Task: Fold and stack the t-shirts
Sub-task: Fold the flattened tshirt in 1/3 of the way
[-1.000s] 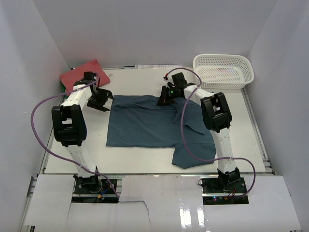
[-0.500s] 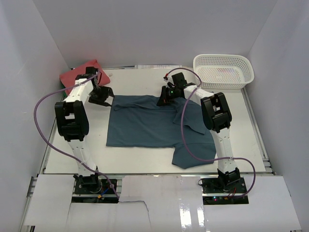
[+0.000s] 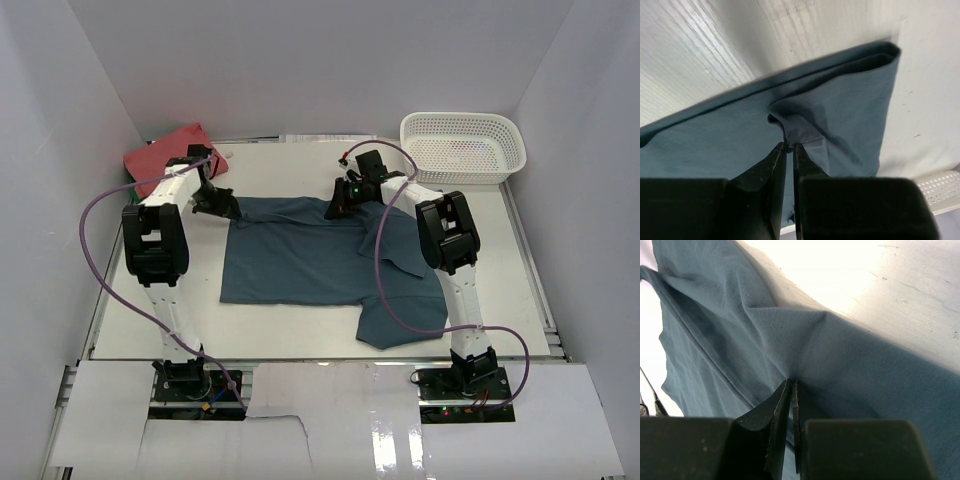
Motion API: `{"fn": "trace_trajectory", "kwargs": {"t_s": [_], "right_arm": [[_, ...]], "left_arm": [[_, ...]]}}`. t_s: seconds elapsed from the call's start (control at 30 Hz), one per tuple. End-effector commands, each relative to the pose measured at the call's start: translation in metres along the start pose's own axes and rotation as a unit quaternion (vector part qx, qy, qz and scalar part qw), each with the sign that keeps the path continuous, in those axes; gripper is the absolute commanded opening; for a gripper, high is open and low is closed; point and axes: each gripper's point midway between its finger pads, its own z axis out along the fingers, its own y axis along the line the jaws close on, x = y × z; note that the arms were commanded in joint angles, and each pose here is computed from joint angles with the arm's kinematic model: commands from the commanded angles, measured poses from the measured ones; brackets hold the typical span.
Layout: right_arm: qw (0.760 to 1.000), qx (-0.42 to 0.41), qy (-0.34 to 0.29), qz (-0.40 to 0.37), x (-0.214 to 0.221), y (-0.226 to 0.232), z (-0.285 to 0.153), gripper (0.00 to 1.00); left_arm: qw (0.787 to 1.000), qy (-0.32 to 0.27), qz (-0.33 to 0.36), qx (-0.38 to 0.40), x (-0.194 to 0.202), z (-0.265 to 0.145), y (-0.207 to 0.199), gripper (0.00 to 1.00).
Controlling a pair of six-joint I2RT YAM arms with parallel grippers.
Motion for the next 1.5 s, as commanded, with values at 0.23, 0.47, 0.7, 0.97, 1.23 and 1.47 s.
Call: {"fn": "trace_trajectory", "kwargs": {"t_s": [0.23, 0.47, 0.7, 0.97, 1.23, 1.47], "right_arm": [[0.999, 0.034, 0.032, 0.011, 0.022, -0.014, -0.006, 0.13], [0.999, 0.031, 0.032, 0.011, 0.021, -0.014, -0.005, 0.13], [0.999, 0.031, 0.03, 0.01, 0.019, -0.013, -0.007, 0.13], [0.999, 0.03, 0.032, 0.012, 0.02, -0.013, -0.007, 0.13], [0.999, 0.033, 0.032, 0.011, 0.021, -0.014, -0.007, 0.13], [0.999, 0.032, 0.034, 0.012, 0.022, -0.014, -0.006, 0.13]], "left_arm": [[1.0, 0.013, -0.007, -0.003, 0.019, 0.002, -0.002, 0.15], [1.0, 0.003, 0.001, -0.005, 0.018, -0.004, 0.008, 0.0], [1.0, -0.011, 0.001, -0.016, 0.017, -0.009, 0.022, 0.42], [1.0, -0.015, -0.008, -0.012, 0.015, -0.012, 0.019, 0.74], [1.0, -0.013, -0.01, 0.012, 0.015, -0.021, 0.001, 0.75], [0.998, -0.042, -0.014, 0.041, 0.007, -0.041, -0.01, 0.74]]}}
